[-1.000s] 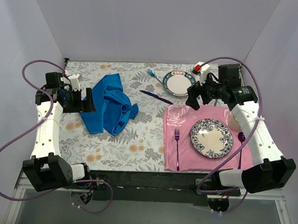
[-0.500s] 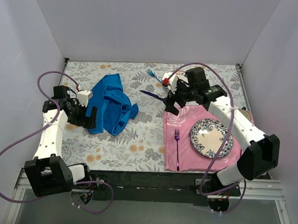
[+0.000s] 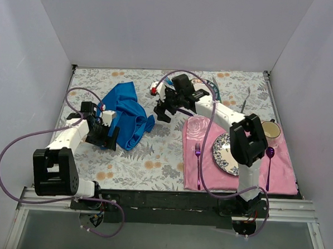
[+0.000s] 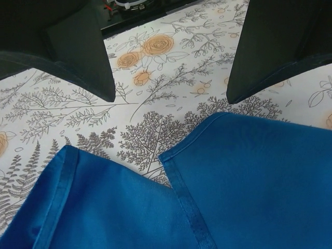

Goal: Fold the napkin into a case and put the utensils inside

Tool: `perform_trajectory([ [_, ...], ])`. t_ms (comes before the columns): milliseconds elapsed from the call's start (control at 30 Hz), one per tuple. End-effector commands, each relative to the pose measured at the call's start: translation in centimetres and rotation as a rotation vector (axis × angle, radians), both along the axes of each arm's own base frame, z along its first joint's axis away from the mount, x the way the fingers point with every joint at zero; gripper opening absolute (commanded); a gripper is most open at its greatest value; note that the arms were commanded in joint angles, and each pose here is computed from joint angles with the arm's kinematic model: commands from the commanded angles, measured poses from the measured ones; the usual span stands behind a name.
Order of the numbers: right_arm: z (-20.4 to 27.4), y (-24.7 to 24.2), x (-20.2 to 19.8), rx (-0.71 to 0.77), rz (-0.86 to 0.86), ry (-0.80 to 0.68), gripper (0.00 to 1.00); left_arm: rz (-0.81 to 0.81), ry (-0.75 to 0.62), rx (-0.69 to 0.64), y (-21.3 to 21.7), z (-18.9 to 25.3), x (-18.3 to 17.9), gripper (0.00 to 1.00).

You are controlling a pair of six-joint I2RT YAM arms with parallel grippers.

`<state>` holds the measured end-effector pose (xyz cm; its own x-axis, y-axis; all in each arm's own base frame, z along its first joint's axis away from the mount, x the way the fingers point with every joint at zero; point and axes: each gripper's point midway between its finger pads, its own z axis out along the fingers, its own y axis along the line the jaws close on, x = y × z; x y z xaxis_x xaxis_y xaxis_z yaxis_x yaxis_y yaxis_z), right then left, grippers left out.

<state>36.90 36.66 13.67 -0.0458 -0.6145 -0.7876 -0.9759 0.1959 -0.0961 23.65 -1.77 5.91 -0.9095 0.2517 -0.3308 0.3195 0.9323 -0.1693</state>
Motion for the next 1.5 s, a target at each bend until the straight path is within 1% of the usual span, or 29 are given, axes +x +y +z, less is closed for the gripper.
perform_trajectory([
  [0,2.0,4.9,2.2,0.092,0.038,-0.080,0.99,0.019,-0.041,0.046,0.1,-1.2,1.5,0.87],
  [100,0.4,6.5,3.1,0.085,0.041,-0.076,0.99,0.034,-0.028,0.107,0.7,-2.7,1.9,0.83],
  [233,-1.9,7.7,3.6,0.058,0.050,-0.079,0.99,0.093,0.012,0.188,2.2,-4.3,2.4,0.72],
  [333,-3.8,7.9,3.4,0.023,0.064,-0.075,0.98,0.119,0.035,0.205,2.5,-4.5,2.6,0.66],
  [367,-3.9,7.9,3.2,0.020,0.070,-0.076,0.97,0.137,0.029,0.197,2.5,-4.1,3.1,0.59],
  [433,-4.0,7.6,3.0,0.009,0.075,-0.078,0.95,0.149,0.040,0.188,2.5,-3.6,3.3,0.51],
  [467,-4.3,7.4,2.7,0.001,0.077,-0.068,0.91,0.162,0.020,0.182,2.6,-2.9,4.2,0.46],
  [500,-4.6,7.1,2.5,-0.007,0.082,-0.061,0.87,0.165,0.028,0.178,2.7,-2.5,4.1,0.38],
  [533,-4.8,6.9,1.7,-0.016,0.104,-0.035,0.81,0.183,0.021,0.175,3.1,-2.0,4.4,0.35],
  [567,-5.5,6.6,1.1,-0.033,0.121,-0.029,0.68,0.191,-0.006,0.167,3.4,-0.9,5.4,0.30],
  [600,-5.8,6.4,0.7,-0.048,0.127,-0.022,0.61,0.198,0.008,0.156,3.6,-0.5,5.2,0.22],
  [633,-6.1,6.1,0.1,-0.066,0.140,-0.009,0.52,0.232,0.003,0.150,4.6,0.2,5.5,0.17],
  [667,-6.4,5.9,-0.5,-0.084,0.159,-0.006,0.36,0.244,-0.002,0.132,5.0,0.7,5.7,0.13],
  [700,-6.7,5.6,-0.8,-0.100,0.163,0.001,0.27,0.252,-0.011,0.127,5.6,2.0,6.1,0.10],
  [733,-6.5,5.2,-1.1,-0.106,0.168,0.004,0.18,0.284,-0.009,0.122,6.9,2.5,6.0,0.04],
  [767,-6.7,4.6,-1.7,-0.130,0.175,0.024,0.02,0.291,-0.010,0.118,7.4,3.0,5.9,0.00],
  [800,-7.3,3.9,-2.3,-0.155,0.184,0.029,0.01,0.277,-0.010,0.137,8.2,3.7,5.6,0.00],
  [867,-6.5,2.9,-3.0,-0.171,0.194,0.021,0.01,0.284,-0.019,0.165,9.8,4.6,4.6,0.00],
  [900,-7.6,1.8,-3.9,-0.202,0.201,0.036,0.01,0.280,-0.015,0.194,10.4,4.7,3.9,0.00],
  [967,-6.0,1.1,-4.6,-0.189,0.207,0.006,0.01,0.263,-0.009,0.230,11.6,4.4,2.1,0.00],
  [1033,-5.1,0.6,-5.4,-0.169,0.188,0.019,0.01,0.201,-0.038,0.171,10.1,5.5,1.5,0.00],
  [1133,-3.3,1.2,-5.9,-0.114,0.157,0.055,0.01,0.133,-0.094,0.033,5.9,6.9,2.2,0.53],
  [1167,-3.0,1.2,-5.8,-0.105,0.142,0.063,0.01,0.160,-0.086,0.017,4.8,6.4,2.3,0.75],
  [1200,-2.6,1.2,-5.6,-0.100,0.127,0.059,0.01,0.149,-0.126,0.026,4.1,6.1,3.5,0.80],
  [1233,-2.1,1.1,-5.7,-0.093,0.117,0.062,0.01,0.108,-0.129,0.047,2.6,5.5,4.0,0.83],
  [1267,-2.3,0.7,-6.1,-0.097,0.118,0.068,0.01,0.127,-0.104,0.037,1.5,4.3,3.8,0.88],
  [1300,-2.3,0.6,-6.5,-0.092,0.127,0.075,0.01,0.120,-0.129,0.032,0.8,4.0,4.9,0.89],
  [1400,-2.4,-0.3,-7.4,-0.099,0.133,0.070,0.01,0.124,-0.090,0.016,-1.9,2.0,6.0,0.86],
  [1467,-2.3,-0.5,-7.5,-0.101,0.127,0.058,0.01,0.134,-0.102,0.054,-1.9,0.9,7.1,0.85],
])
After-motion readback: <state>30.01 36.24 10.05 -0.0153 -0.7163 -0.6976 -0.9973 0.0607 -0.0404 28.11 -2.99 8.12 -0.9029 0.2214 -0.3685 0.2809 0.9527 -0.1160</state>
